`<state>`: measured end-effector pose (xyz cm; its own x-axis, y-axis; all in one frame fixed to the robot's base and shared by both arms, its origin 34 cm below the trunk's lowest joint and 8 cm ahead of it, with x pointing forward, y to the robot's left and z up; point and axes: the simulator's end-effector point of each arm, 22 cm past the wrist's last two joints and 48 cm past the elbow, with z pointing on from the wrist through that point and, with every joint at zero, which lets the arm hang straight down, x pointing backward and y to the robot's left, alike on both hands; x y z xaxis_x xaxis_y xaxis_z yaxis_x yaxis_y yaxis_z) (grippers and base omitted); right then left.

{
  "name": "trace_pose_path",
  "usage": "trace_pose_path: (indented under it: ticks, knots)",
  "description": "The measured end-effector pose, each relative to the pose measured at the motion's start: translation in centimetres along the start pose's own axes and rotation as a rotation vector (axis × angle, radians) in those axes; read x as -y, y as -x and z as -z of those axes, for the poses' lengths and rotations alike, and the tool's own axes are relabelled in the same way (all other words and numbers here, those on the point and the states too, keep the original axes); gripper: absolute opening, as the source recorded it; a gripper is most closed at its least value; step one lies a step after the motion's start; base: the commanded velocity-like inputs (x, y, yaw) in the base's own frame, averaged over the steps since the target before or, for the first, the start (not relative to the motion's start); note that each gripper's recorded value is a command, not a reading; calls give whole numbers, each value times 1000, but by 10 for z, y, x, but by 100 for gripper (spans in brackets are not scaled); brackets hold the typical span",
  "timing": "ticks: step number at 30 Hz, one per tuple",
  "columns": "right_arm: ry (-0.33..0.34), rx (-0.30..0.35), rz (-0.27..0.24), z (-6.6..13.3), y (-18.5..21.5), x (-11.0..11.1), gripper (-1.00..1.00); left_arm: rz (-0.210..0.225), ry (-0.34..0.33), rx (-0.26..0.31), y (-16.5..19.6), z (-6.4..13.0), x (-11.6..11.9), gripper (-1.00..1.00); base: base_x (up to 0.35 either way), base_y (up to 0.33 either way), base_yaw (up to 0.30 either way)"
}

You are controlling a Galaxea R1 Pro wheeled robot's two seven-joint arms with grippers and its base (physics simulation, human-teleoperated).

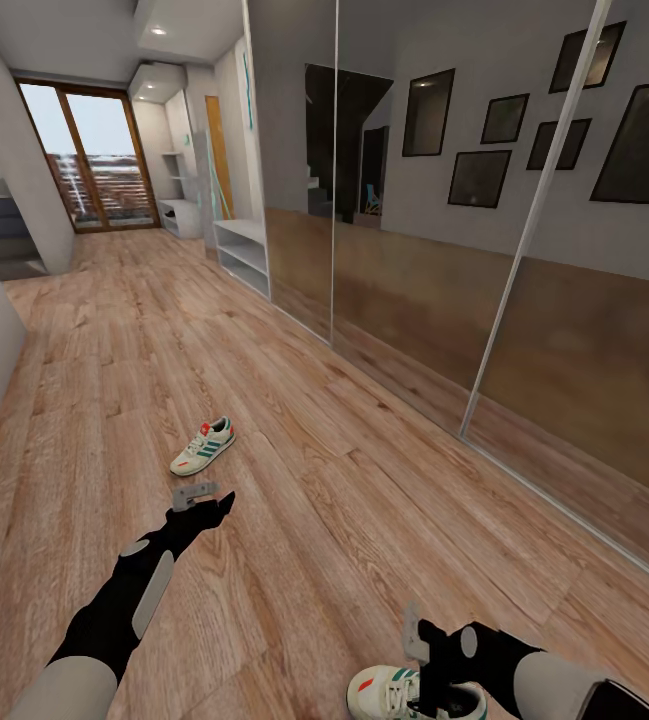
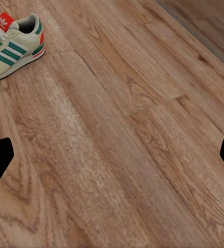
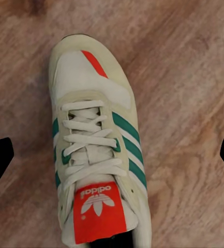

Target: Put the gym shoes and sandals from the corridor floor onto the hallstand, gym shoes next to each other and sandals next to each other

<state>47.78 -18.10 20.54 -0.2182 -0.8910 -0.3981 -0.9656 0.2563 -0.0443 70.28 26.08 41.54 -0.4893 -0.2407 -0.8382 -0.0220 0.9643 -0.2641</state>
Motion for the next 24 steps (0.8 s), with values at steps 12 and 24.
trace_pose_path:
  ticks: [12,24]
  knots:
    - [-3,12,-12,-1,-4,-5,100,12,3,-40,-22,-1,1,100,0,0,0]
    - [-3,12,-12,-1,-4,-5,100,12,3,-40,-22,-1,1,100,0,0,0]
